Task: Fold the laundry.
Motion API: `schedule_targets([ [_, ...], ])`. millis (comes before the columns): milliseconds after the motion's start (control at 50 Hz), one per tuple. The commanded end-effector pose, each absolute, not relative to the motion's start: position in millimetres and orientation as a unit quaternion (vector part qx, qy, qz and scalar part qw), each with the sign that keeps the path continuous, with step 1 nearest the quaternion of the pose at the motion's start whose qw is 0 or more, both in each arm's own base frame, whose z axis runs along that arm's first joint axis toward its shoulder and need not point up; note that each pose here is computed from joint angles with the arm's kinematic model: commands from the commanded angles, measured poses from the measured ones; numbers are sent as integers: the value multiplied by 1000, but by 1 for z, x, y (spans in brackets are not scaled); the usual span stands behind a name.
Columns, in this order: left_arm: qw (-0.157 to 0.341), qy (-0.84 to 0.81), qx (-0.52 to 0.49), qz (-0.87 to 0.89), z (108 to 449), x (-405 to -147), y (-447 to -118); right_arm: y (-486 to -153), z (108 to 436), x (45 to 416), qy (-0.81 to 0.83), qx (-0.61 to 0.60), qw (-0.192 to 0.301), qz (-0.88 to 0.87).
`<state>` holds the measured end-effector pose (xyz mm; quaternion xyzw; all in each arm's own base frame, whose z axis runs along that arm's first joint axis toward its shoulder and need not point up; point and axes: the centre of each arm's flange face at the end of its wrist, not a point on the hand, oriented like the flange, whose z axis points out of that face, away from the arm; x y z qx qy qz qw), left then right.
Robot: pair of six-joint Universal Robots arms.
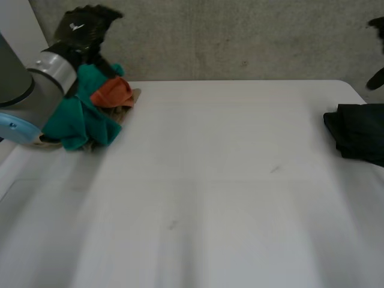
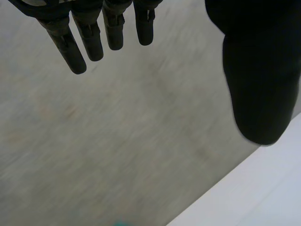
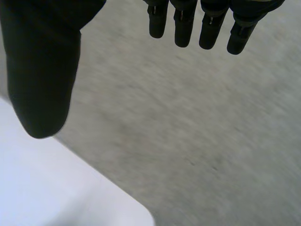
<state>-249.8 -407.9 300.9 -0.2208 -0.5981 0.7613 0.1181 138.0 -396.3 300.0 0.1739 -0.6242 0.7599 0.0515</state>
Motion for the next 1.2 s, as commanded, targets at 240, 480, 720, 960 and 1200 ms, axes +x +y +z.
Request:
schedule_targets([
  [240, -63, -626, -224, 745, 157, -165, -538, -231, 189, 218, -677, 391, 7, 623],
  [480, -2, -573, -250, 780, 264, -237, -472, -236, 205, 215, -658, 378, 21, 651],
  [720, 244, -578, -260, 734, 322, -328, -278, -242, 221, 212, -661, 335, 2, 672],
  [960, 328, -661, -367, 566, 204, -391, -164, -252, 223, 203, -688, 286, -21, 667],
  [1200, 236, -709, -307, 589, 216, -338, -228, -233, 212, 202, -760, 275, -63, 586],
])
